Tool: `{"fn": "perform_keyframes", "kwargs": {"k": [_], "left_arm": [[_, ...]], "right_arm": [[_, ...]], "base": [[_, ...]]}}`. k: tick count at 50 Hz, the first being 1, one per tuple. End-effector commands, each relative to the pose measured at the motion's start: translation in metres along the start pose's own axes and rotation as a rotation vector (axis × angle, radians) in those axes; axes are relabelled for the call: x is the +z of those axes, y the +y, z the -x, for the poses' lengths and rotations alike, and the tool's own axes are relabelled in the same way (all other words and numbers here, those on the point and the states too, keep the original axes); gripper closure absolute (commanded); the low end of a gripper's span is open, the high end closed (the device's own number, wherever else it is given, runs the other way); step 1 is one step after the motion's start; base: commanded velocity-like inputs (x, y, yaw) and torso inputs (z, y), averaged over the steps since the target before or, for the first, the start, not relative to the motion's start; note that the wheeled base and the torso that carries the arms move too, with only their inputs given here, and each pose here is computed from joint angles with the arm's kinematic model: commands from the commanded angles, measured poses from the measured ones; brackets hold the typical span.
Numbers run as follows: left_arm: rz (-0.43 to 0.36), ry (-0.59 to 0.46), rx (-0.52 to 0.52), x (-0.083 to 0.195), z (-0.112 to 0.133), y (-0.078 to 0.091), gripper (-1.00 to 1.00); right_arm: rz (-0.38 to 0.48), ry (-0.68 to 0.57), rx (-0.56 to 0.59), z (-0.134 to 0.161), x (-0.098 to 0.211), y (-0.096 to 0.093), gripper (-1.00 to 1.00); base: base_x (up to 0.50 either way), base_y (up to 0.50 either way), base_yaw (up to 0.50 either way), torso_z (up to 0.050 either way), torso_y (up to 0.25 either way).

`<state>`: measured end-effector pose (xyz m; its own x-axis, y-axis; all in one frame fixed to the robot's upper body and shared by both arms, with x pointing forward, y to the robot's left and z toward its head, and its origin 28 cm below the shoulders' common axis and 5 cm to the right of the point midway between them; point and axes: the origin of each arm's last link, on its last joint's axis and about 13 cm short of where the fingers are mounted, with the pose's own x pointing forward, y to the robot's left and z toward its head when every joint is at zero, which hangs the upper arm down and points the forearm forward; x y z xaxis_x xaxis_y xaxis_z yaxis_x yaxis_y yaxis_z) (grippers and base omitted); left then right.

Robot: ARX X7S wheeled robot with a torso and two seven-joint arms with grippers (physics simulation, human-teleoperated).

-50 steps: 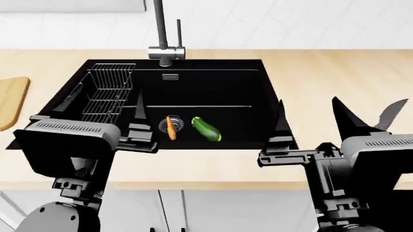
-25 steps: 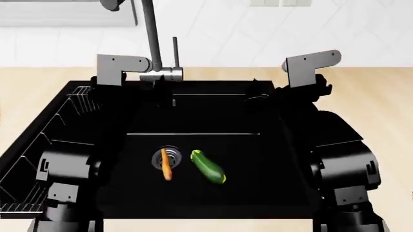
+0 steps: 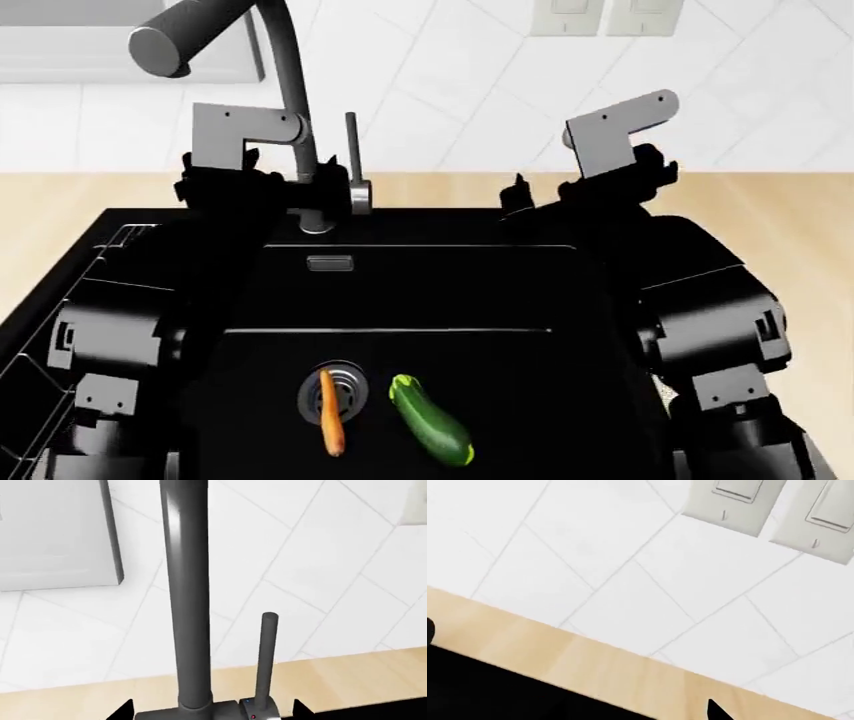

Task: Pick the vegetables from the sink and place them on the cutting board.

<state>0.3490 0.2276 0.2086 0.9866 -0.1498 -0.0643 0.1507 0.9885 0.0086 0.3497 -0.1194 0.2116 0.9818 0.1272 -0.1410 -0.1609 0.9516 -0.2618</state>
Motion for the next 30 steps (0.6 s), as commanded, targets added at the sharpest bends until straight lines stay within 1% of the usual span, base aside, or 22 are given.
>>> {"fn": "perform_keyframes", "kwargs": {"k": [1,3,5,6,8,10,11,12,14,15,19,22,25,30], "left_arm": [[-0.065,0.021,-0.101,0.012,0.056,-0.006,-1.0],[-0.056,0.059,-0.116,0.014,0.078,-0.006,-1.0],[-0.034,0.101,-0.12,0.016,0.092,-0.005,-1.0],[-0.034,0.118,-0.127,0.016,0.097,-0.005,-1.0],[-0.054,0.151,-0.064,0.017,0.106,-0.002,-1.0],[-0.068,0.194,-0.008,0.019,0.115,-0.002,-1.0],[-0.079,0.222,0.011,0.018,0.121,-0.004,-1.0],[-0.09,0.241,0.011,0.017,0.129,-0.007,-1.0],[-0.083,0.28,-0.123,0.018,0.15,-0.014,-1.0],[-0.074,0.293,-0.169,0.02,0.159,-0.015,-1.0],[-0.072,0.317,-0.181,0.022,0.18,-0.021,-1.0],[-0.087,0.335,-0.2,0.021,0.189,-0.027,-1.0],[-0.096,0.355,-0.211,0.018,0.192,-0.031,-1.0],[-0.1,0.4,-0.207,0.011,0.188,-0.034,-1.0]], "right_arm": [[0.219,0.059,0.13,0.055,0.014,-0.006,-1.0],[0.283,0.104,0.176,0.079,0.014,-0.009,-1.0],[0.325,0.132,0.192,0.099,0.017,-0.014,-1.0],[0.336,0.138,0.195,0.104,0.017,-0.018,-1.0],[0.361,0.131,0.047,0.113,0.028,-0.034,-1.0],[0.388,0.129,-0.028,0.121,0.035,-0.033,-1.0],[0.402,0.134,-0.016,0.126,0.037,-0.03,-1.0],[0.411,0.143,0.033,0.133,0.04,-0.026,-1.0],[0.421,0.172,0.176,0.148,0.044,-0.019,-1.0],[0.422,0.199,0.259,0.156,0.044,-0.015,-1.0],[0.46,0.245,0.308,0.17,0.043,-0.009,-1.0],[0.483,0.263,0.338,0.178,0.041,-0.004,-1.0],[0.497,0.274,0.369,0.182,0.037,0.002,-1.0],[0.506,0.282,0.396,0.182,0.033,0.006,-1.0]], "base": [[0.5,0.0,0.0,0.0,0.0],[0.5,0.0,0.0,0.0,0.0],[0.5,0.0,0.0,0.0,0.0],[0.5,0.0,0.0,0.0,0.0],[0.25,0.0,0.0,0.0,0.0],[0.0,0.0,0.0,0.0,0.0],[0.0,0.0,0.0,0.0,0.0],[0.0,0.0,0.0,0.0,0.0],[0.0,0.0,0.0,0.0,0.0],[0.0,0.0,0.0,0.0,0.0],[0.0,0.0,0.0,0.0,0.0],[0.0,0.0,0.0,0.0,0.0],[0.0,0.0,0.0,0.0,0.0],[0.0,0.0,0.0,0.0,0.0]]}}
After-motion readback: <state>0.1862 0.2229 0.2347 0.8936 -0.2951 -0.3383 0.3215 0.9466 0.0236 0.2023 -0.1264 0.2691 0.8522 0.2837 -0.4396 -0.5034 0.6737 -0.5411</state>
